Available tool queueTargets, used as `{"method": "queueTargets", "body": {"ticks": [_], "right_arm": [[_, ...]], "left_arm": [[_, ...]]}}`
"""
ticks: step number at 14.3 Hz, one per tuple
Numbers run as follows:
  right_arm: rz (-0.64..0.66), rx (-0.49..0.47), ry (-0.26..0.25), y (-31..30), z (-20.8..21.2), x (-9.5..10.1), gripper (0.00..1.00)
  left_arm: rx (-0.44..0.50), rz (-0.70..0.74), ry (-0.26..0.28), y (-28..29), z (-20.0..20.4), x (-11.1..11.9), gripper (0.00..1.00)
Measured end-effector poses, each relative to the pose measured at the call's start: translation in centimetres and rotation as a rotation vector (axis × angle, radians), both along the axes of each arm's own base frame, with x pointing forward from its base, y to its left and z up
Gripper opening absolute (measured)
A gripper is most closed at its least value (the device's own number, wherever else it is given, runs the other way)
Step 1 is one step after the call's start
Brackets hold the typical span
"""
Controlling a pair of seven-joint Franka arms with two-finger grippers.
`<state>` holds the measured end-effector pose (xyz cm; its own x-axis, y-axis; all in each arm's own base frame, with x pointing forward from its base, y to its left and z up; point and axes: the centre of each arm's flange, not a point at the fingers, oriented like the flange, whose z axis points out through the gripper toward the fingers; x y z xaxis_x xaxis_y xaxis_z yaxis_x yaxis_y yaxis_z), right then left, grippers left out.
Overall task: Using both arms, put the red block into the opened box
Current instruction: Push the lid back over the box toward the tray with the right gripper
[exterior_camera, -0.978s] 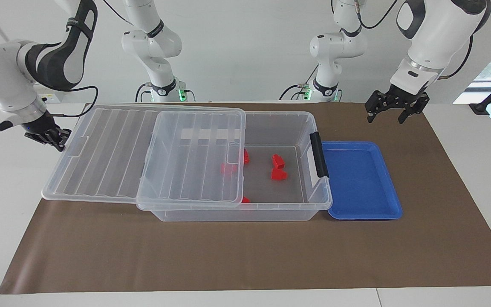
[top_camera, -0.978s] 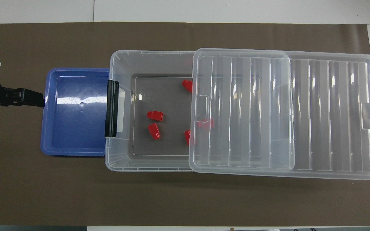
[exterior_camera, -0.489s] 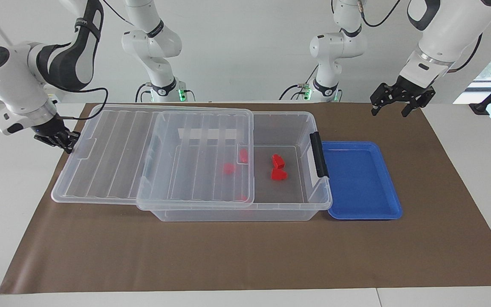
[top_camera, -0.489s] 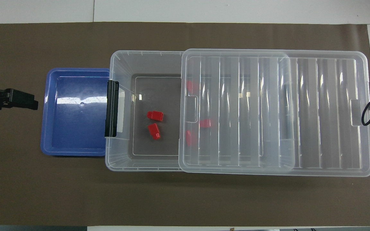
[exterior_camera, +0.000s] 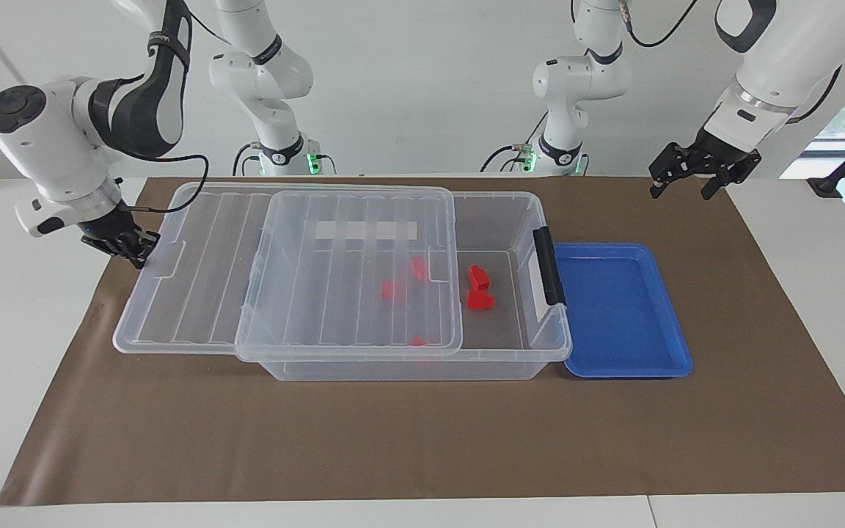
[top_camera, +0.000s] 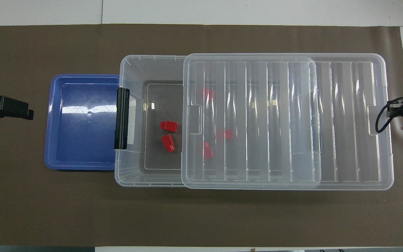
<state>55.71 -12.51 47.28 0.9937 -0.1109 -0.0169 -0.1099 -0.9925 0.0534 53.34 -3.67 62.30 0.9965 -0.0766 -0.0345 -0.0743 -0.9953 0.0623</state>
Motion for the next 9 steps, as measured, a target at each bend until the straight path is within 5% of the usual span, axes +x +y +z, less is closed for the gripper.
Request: {"method": "queueTargets", "body": {"ticks": [9], "right_arm": [[-0.035, 0.003, -0.004, 5.8, -0.1, 0.8, 0.01]], "left_arm": [[0.009, -0.039, 0.0, 0.0, -0.1, 0.1, 1.0]]}}
